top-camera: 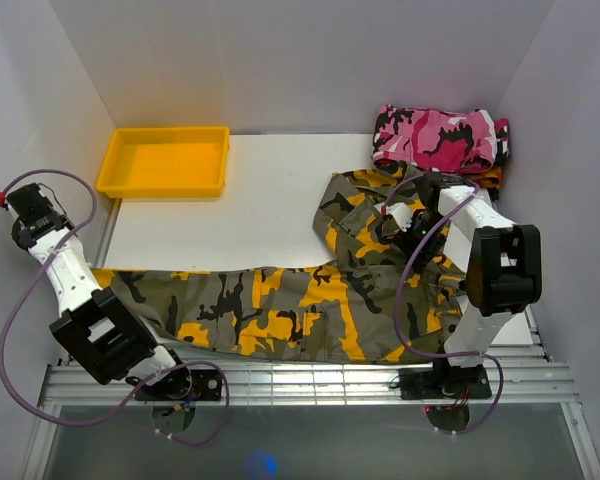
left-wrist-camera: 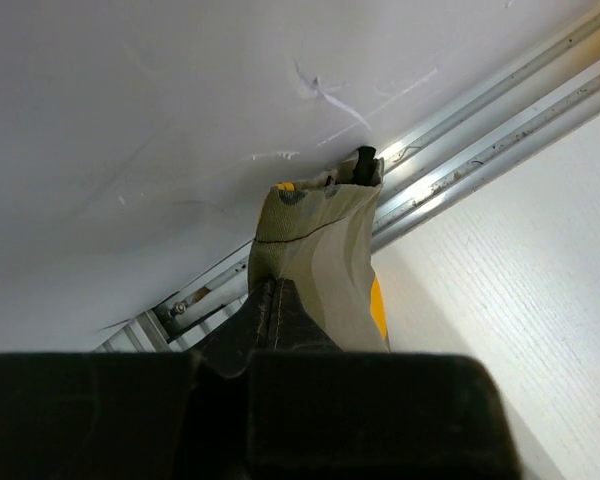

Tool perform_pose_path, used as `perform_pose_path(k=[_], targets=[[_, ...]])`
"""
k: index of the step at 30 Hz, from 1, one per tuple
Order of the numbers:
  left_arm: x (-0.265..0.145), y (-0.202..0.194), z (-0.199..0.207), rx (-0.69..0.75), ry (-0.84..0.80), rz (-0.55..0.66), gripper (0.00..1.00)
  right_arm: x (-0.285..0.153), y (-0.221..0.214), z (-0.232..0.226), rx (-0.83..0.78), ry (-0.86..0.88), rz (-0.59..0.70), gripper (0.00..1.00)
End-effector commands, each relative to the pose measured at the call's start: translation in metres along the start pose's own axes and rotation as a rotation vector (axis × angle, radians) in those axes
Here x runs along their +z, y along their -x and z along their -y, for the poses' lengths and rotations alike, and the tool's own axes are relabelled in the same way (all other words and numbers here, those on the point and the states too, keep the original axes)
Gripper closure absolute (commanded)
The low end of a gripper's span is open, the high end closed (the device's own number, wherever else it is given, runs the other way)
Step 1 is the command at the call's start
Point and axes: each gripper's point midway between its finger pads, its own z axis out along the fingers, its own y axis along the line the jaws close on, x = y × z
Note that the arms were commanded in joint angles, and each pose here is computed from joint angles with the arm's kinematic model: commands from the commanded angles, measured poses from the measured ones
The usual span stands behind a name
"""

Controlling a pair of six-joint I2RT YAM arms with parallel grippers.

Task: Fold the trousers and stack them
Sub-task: Flatten the trousers out

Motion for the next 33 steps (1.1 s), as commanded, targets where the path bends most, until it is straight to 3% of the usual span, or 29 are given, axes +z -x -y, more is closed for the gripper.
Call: perform_pose_path(k=[1,7,11,14,17,18,22,24,29,33], targets=[[-0.019,0.016,-0.016,-0.098,0.068,0.04,1.0,-0.018,0.006,0.004,-0.011,-0.026,0.031,0.44],[-0.051,-0.007,-0.035,-0.07,0.09,0.061,1.0,-0.021,0.001,0.006,-0.018,-0.045,0.021,0.45],[-0.078,-0.002,-0.042,-0.058,0.068,0.125,1.0,-0.025,-0.005,0.008,-0.016,-0.061,0.023,0.45],[-0.068,-0.005,-0.035,-0.071,0.051,0.087,1.0,-0.024,-0.006,0.01,-0.01,-0.063,0.023,0.45],[-0.014,-0.028,-0.008,-0.077,0.05,-0.086,1.0,-0.026,-0.002,0.014,0.001,-0.066,0.029,0.45],[-0.015,-0.025,-0.004,-0.102,0.039,-0.078,1.0,-0.025,-0.002,0.014,0.003,-0.062,0.028,0.45],[0.044,-0.035,0.064,-0.095,-0.073,-0.2,0.59,-0.032,0.004,0.014,0.02,-0.05,0.038,0.45],[0.042,-0.011,0.103,-0.062,-0.186,-0.168,0.53,-0.039,0.009,0.014,0.016,-0.054,0.061,0.45],[-0.014,0.065,0.154,0.05,-0.483,0.164,0.36,-0.053,0.006,-0.008,-0.005,0.008,0.082,0.46],[-0.032,0.055,0.146,0.279,-0.518,0.174,0.27,-0.052,-0.014,-0.028,-0.044,0.054,0.044,0.46]])
